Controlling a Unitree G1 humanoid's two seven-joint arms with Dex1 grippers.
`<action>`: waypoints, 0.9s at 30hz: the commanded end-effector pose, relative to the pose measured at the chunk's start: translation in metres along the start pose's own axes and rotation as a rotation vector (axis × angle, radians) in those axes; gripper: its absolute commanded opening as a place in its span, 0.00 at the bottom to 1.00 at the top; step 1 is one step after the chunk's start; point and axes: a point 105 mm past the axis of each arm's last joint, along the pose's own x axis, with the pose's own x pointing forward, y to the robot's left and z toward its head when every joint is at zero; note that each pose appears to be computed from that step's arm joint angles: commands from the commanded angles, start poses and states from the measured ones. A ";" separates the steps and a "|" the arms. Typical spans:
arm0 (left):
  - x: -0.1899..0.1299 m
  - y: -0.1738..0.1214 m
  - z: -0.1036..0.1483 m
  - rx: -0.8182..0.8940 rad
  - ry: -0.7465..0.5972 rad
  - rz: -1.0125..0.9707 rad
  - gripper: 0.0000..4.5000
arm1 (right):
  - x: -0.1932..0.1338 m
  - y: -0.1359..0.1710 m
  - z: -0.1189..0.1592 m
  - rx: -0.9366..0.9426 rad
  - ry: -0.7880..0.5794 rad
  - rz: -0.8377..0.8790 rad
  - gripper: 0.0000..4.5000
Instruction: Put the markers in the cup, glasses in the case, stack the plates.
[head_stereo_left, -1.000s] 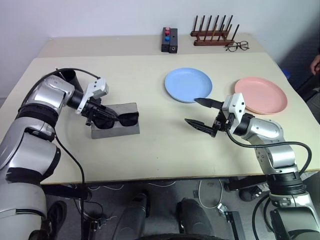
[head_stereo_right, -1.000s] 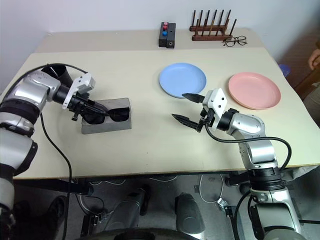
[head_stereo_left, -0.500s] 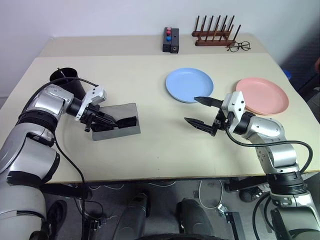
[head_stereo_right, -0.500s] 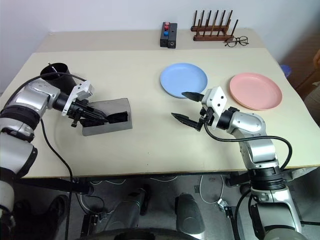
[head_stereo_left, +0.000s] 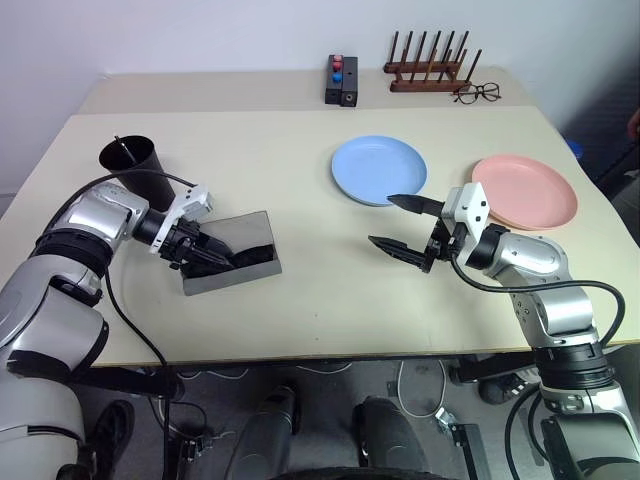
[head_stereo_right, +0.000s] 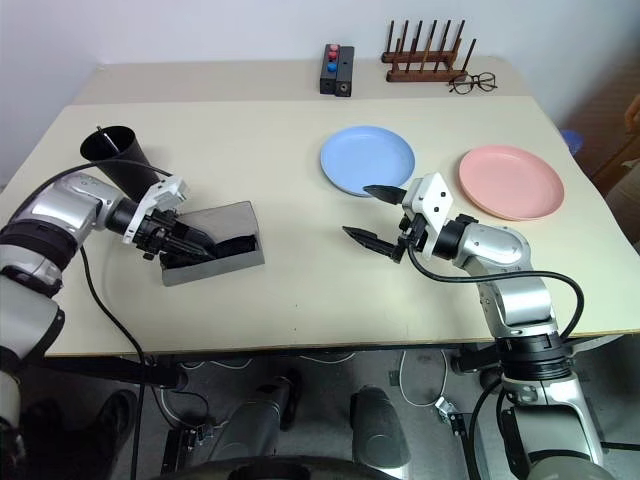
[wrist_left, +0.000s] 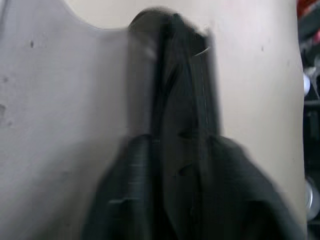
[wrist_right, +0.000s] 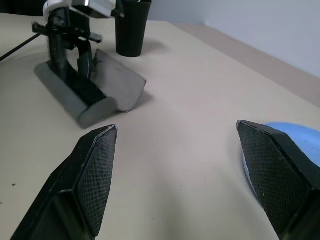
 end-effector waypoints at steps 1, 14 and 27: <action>-0.004 -0.001 0.005 0.032 -0.018 0.001 0.87 | 0.001 0.000 0.017 -0.061 -0.033 0.006 0.87; -0.014 0.006 0.029 0.139 -0.087 0.058 0.99 | 0.004 -0.001 0.014 -0.060 -0.037 0.002 0.87; -0.063 0.007 0.118 0.307 -0.427 0.216 0.48 | 0.006 0.001 0.013 -0.055 -0.046 0.016 0.87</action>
